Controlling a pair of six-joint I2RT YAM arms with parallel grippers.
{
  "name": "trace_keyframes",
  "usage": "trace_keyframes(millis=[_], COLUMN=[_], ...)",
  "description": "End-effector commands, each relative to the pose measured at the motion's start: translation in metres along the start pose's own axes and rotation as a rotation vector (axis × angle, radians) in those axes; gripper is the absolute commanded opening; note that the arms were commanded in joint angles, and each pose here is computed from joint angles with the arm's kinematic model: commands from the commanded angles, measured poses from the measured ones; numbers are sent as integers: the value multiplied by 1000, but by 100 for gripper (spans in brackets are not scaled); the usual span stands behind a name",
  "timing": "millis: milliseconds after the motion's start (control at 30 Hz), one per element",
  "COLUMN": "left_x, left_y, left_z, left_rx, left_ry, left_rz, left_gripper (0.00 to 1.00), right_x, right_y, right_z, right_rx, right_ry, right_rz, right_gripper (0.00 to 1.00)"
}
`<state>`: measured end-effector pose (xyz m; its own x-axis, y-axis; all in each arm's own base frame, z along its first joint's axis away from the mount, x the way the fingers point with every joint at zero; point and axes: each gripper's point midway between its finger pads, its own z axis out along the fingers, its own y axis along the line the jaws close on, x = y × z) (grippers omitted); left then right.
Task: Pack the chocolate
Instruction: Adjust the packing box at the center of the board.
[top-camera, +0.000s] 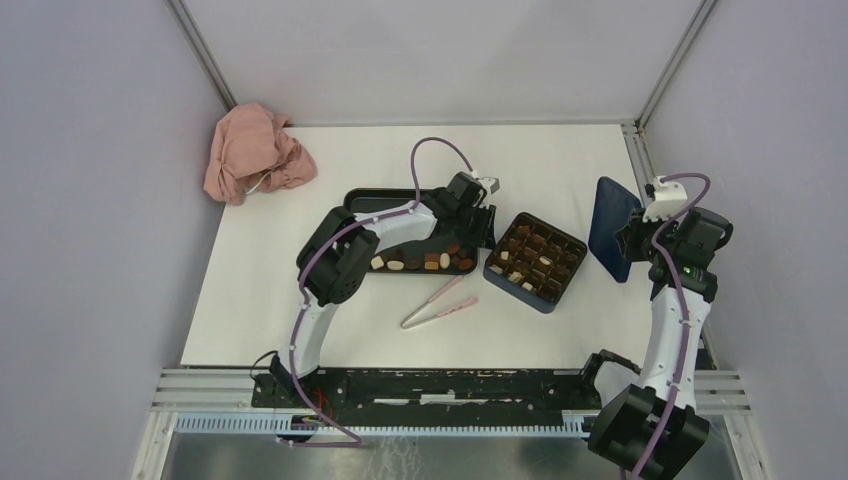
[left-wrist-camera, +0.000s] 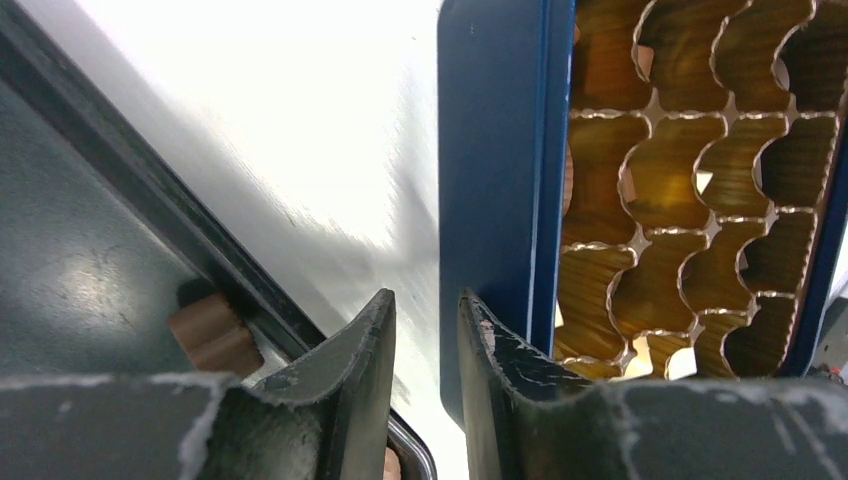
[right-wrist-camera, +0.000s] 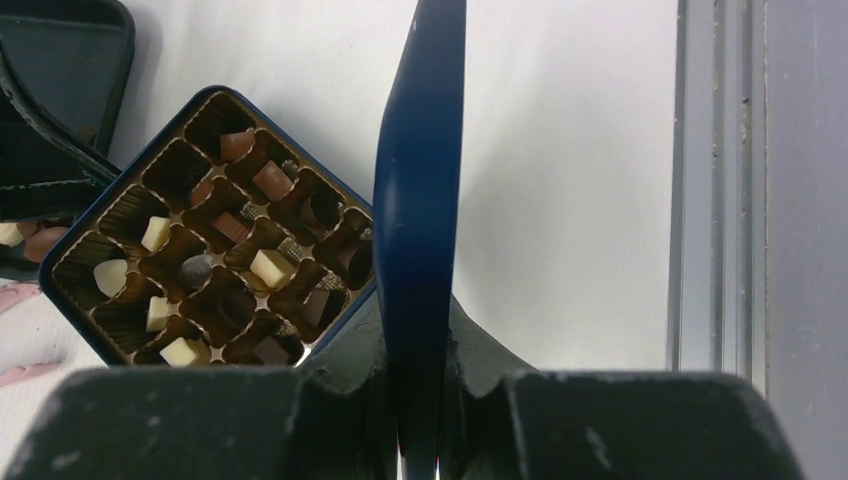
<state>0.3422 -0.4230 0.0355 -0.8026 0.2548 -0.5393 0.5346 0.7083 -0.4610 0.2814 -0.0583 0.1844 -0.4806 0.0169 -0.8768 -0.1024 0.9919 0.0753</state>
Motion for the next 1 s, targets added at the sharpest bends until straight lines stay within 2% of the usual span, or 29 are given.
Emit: trace_keyframes(millis=[0,133,400,700,867,967], left_x=[10,15,1,8,10,9], left_y=[-23,-34,-39,-15,4,12], left_z=[-16,-22,-40,-52,-63,-71], left_rx=[66,76,54,-31,-97,-127], left_ry=[17,-7,-85,-92,-99,-113], left_rz=[42,25,8,-10,-18,-26], left_gripper=[36,36,39,41,41,41], right_x=[6,17,30,27,17,0], right_y=[-6,-12,19,64,90,85], right_z=[4,7,10,31,49,56], right_rx=[-2,6,-163,-299,-338,-303], right_ry=[26,82,131,169,156,129], right_rz=[-55,-72,21,128,101,38], right_gripper=[0,0,0,0,0,0])
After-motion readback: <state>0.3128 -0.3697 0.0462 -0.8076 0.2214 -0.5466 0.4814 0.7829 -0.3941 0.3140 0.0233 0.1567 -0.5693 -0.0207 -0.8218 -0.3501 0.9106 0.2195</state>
